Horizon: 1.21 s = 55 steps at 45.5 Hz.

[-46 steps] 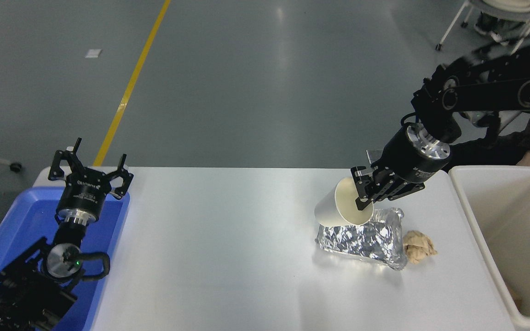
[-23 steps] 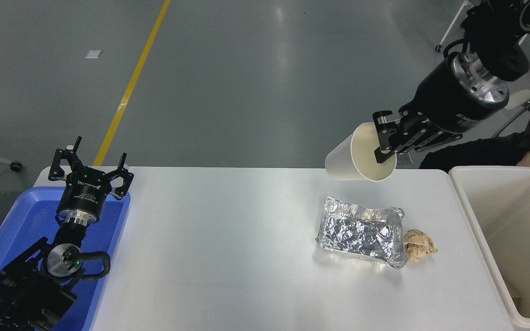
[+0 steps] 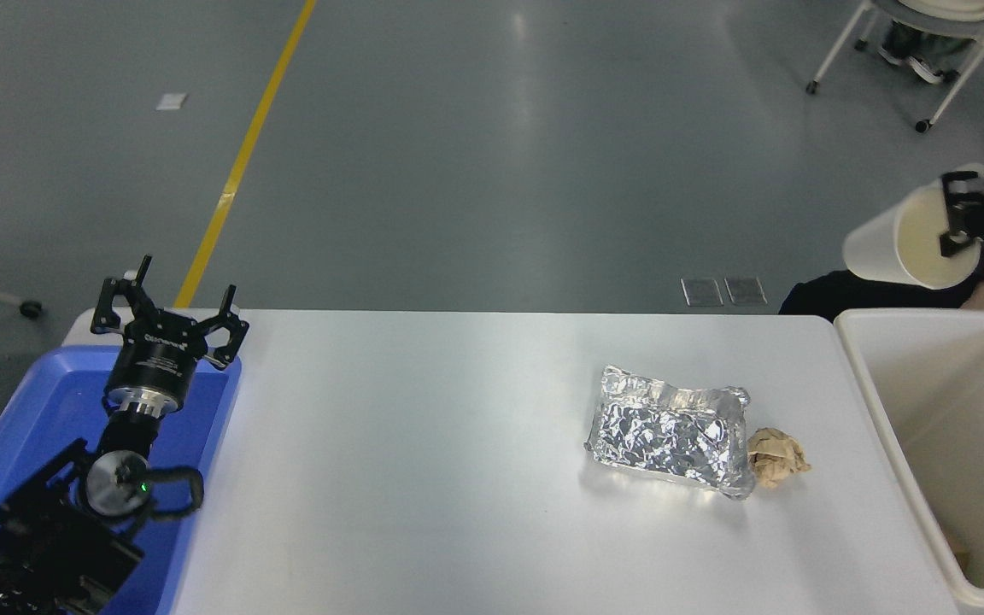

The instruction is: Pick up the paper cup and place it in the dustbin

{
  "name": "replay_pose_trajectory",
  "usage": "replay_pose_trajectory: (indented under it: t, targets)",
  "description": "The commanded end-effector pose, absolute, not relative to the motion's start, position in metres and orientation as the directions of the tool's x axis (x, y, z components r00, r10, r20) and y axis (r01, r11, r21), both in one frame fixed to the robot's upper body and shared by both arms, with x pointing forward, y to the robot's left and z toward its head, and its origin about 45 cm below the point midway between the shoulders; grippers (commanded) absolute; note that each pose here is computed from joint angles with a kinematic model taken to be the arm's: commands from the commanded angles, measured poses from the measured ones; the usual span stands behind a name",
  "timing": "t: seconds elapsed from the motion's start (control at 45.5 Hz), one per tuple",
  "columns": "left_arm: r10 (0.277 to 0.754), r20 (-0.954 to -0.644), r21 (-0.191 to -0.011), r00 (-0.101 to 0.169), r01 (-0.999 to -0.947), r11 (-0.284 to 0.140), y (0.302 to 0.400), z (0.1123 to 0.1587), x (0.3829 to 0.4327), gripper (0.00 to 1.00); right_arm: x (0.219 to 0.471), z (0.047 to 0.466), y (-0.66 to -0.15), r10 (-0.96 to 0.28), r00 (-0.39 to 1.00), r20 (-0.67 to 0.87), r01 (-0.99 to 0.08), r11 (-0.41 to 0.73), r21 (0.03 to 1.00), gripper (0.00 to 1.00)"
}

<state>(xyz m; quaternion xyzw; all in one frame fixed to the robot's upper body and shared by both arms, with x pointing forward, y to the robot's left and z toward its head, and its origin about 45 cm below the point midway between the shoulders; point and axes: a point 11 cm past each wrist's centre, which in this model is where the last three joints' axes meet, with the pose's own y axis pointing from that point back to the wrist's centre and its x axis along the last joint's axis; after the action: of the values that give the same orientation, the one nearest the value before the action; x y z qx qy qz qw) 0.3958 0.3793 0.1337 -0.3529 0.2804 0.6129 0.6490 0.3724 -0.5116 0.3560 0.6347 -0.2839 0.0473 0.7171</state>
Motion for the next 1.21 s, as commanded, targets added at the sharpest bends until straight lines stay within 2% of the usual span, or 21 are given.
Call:
replay_pose_trajectory:
  t: [0.0, 0.132, 0.374, 0.659, 0.835, 0.857, 0.879, 0.901, 1.121, 1.187]
  targets:
    - [0.598, -0.796, -0.115, 0.092, -0.9934, 0.0, 0.3793, 0.1338, 0.3959, 1.0, 0.323, 0.277, -0.615, -0.377, 0.734, 0.564, -0.426, 0.391, 0.816, 0.0]
    - [0.598, -0.796, -0.115, 0.092, -0.9934, 0.0, 0.3793, 0.1338, 0.3959, 1.0, 0.299, 0.218, -0.629, -0.466, 0.677, 0.569, -0.418, 0.393, 0.819, 0.0]
    - [0.598, -0.796, -0.115, 0.092, -0.9934, 0.0, 0.3793, 0.1338, 0.3959, 1.0, 0.283, 0.136, -0.615, -0.518, 0.619, 0.589, -0.435, 0.398, 0.808, 0.0]
    - [0.598, -0.796, -0.115, 0.092, -0.9934, 0.0, 0.3793, 0.1338, 0.3959, 1.0, 0.277, 0.097, -0.59, -0.555, 0.601, 0.575, -0.446, 0.365, 0.817, 0.0]
    - [0.598, -0.796, -0.115, 0.092, -0.9934, 0.0, 0.3793, 0.1338, 0.3959, 1.0, 0.276, 0.079, -0.58, -0.545, 0.588, 0.598, -0.461, 0.382, 0.801, 0.0]
    - [0.598, -0.796, -0.115, 0.092, -0.9934, 0.0, 0.3793, 0.1338, 0.3959, 1.0, 0.275, 0.077, -0.58, -0.549, 0.583, 0.599, -0.461, 0.384, 0.8, 0.19]
    - [0.598, -0.796, -0.115, 0.092, -0.9934, 0.0, 0.3793, 0.1338, 0.3959, 1.0, 0.275, 0.077, -0.58, -0.554, 0.576, 0.601, -0.461, 0.387, 0.799, 0.63]
    - [0.598, -0.796, -0.115, 0.092, -0.9934, 0.0, 0.3793, 0.1338, 0.3959, 1.0, 0.275, 0.075, -0.579, -0.559, 0.574, 0.599, -0.46, 0.385, 0.8, 1.0]
    - [0.598, -0.796, -0.116, 0.093, -0.9933, 0.0, 0.3792, 0.1344, 0.3964, 1.0, 0.281, 0.078, -0.575, -0.571, 0.567, 0.594, -0.468, 0.37, 0.803, 1.0]
    - [0.598, -0.796, -0.116, 0.093, -0.9933, 0.0, 0.3792, 0.1344, 0.3964, 1.0, 0.296, 0.09, -0.573, -0.567, 0.556, 0.608, -0.496, 0.361, 0.79, 1.0]
